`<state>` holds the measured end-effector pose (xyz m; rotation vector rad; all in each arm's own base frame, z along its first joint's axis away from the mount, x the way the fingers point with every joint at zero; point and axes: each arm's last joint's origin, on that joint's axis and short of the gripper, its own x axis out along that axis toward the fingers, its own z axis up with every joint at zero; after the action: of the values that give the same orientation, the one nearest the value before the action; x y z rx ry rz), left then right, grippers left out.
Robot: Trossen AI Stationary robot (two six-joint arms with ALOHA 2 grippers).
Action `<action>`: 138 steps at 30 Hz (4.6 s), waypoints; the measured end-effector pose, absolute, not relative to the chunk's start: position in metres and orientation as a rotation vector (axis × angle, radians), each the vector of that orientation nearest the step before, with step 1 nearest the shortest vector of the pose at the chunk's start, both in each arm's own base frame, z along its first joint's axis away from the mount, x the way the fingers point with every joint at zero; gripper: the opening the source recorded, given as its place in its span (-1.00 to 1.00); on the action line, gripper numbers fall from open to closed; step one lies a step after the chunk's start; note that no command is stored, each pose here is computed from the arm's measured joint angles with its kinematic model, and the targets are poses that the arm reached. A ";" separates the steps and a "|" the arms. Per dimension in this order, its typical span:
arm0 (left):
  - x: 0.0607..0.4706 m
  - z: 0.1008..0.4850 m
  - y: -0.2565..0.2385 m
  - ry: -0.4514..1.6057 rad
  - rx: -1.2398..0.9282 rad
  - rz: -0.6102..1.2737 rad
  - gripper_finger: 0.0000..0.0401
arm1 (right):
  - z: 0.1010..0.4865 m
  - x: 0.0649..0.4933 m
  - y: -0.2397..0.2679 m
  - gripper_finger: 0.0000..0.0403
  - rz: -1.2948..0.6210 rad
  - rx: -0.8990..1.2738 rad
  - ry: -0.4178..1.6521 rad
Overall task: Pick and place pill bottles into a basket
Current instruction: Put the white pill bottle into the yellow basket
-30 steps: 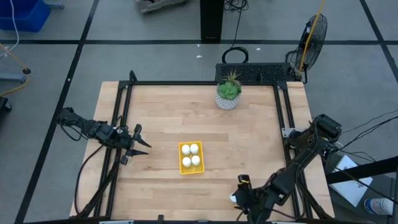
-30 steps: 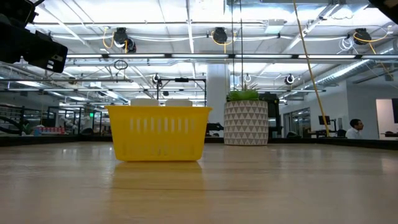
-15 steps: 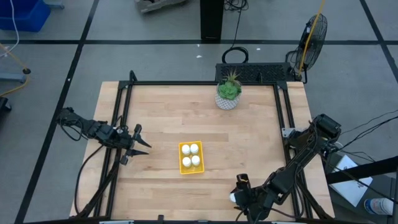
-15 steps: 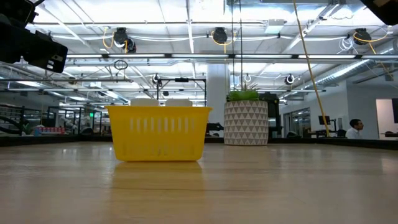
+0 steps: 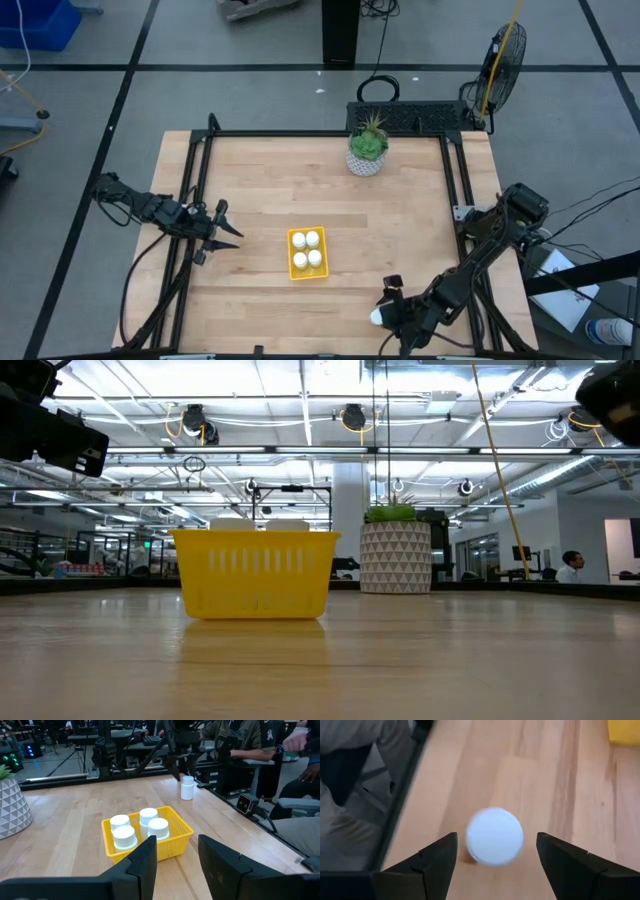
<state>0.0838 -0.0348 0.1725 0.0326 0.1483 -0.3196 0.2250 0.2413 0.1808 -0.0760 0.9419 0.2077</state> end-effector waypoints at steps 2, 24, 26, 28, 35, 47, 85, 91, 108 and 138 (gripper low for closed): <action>0.084 0.173 -0.035 0.148 0.033 -0.320 -0.25 | 0.177 0.225 0.239 0.31 0.197 -0.068 0.946; 0.084 0.173 -0.035 0.148 0.033 -0.320 -0.25 | 0.162 0.225 0.234 -0.01 0.219 0.032 0.908; 0.084 0.173 -0.035 0.149 0.033 -0.319 -0.25 | 0.163 0.226 0.235 -0.10 0.224 0.046 0.894; 0.084 0.173 -0.035 0.148 0.033 -0.319 -0.25 | 0.164 0.227 0.236 -0.21 0.234 0.050 0.879; 0.084 0.173 -0.035 0.148 0.033 -0.320 -0.25 | 0.166 0.231 0.234 -0.27 0.232 0.056 0.866; 0.084 0.173 -0.035 0.148 0.033 -0.319 -0.25 | 0.179 0.277 0.185 -0.27 0.315 0.055 0.840; 0.084 0.173 -0.035 0.148 0.033 -0.319 -0.25 | 0.218 0.369 0.075 -0.27 0.480 -0.036 0.574; 0.084 0.173 -0.035 0.147 0.032 -0.320 -0.25 | 0.204 0.376 0.069 -0.25 0.485 -0.023 0.591; 0.084 0.173 -0.035 0.148 0.033 -0.320 -0.25 | 0.197 0.375 0.066 -0.26 0.509 -0.041 0.634; 0.084 0.172 -0.035 0.149 0.033 -0.319 -0.25 | 0.184 0.391 0.056 -0.26 0.497 -0.052 0.716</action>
<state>0.0838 -0.0348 0.1725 0.0327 0.1489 -0.3192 0.3911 0.0564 0.1841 -0.0515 0.7162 0.4965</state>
